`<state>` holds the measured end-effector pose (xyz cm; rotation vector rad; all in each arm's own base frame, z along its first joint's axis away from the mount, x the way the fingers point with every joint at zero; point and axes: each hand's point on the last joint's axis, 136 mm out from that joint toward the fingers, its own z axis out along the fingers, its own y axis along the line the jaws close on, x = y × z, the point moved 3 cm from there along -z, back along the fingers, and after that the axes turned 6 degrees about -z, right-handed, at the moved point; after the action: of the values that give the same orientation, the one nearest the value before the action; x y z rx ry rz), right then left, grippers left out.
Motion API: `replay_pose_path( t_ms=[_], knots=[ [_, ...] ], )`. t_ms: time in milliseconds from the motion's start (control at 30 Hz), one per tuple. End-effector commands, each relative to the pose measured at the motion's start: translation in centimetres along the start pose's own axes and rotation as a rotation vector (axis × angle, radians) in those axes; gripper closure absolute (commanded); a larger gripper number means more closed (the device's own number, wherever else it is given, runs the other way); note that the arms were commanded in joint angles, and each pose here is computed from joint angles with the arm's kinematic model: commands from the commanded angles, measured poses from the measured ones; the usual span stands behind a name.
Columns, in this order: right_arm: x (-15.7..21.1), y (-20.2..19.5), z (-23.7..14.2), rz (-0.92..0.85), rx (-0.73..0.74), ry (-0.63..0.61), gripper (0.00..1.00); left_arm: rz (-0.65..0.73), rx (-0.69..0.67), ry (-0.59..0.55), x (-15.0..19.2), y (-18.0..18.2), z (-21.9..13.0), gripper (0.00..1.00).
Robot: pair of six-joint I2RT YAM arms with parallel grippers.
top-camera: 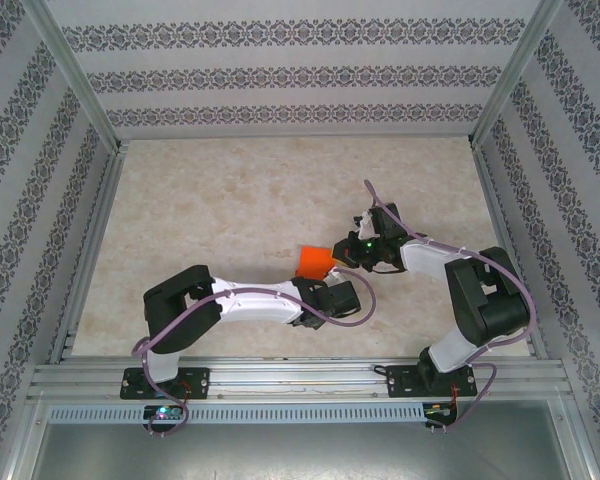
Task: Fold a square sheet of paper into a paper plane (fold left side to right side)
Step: Fold the wing for the fifth time at the center of the table.
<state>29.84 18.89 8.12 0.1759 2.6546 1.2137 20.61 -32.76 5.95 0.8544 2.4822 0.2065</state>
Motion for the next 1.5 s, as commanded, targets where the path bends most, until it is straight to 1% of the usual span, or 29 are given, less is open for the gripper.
replay_pose_path(
  t_ms=[0, 133, 400, 667, 767, 933, 1033, 1133, 1200, 1300, 1467],
  knots=[
    [-0.2, 0.6, 0.3, 0.000, -0.009, 0.014, 1.00, 0.012, -0.053, 0.023, 0.6, 0.3, 0.0, 0.49],
    [-0.1, 0.5, 0.4, 0.001, -0.007, 0.018, 1.00, 0.016, -0.066, 0.029, 0.7, 0.4, 0.1, 0.55],
    [-0.1, 0.2, 0.6, 0.002, 0.001, 0.021, 1.00, 0.016, -0.072, 0.030, 0.9, 0.5, 0.2, 0.71],
    [-0.1, -0.4, 0.6, 0.005, 0.022, 0.022, 1.00, 0.009, -0.080, 0.024, 0.8, 0.8, 0.1, 0.83],
    [-0.2, -0.5, 0.4, -0.003, 0.031, 0.015, 0.99, -0.002, -0.073, 0.017, 0.7, 0.9, -0.2, 0.89],
    [-0.9, -1.1, -1.2, -0.028, 0.076, -0.046, 0.84, -0.047, -0.025, 0.010, 0.4, 1.3, -0.8, 1.00],
    [-1.4, -1.9, -3.5, -0.050, 0.136, -0.115, 0.73, -0.083, 0.030, 0.010, 0.2, 1.4, -1.1, 1.00],
    [-1.4, -3.2, -6.0, -0.070, 0.222, -0.170, 0.64, -0.123, 0.108, 0.026, 0.1, 1.1, -1.1, 1.00],
    [-1.2, -3.9, -7.3, -0.079, 0.250, -0.198, 0.62, -0.157, 0.168, 0.048, 0.0, 0.9, -1.0, 1.00],
    [-0.7, -4.1, -8.5, -0.099, 0.246, -0.229, 0.60, -0.222, 0.249, 0.084, -0.2, 0.8, -0.8, 1.00],
    [0.2, -4.0, -8.9, -0.138, 0.225, -0.245, 0.58, -0.365, 0.384, 0.099, -0.8, 0.8, -0.5, 1.00]
  ],
)
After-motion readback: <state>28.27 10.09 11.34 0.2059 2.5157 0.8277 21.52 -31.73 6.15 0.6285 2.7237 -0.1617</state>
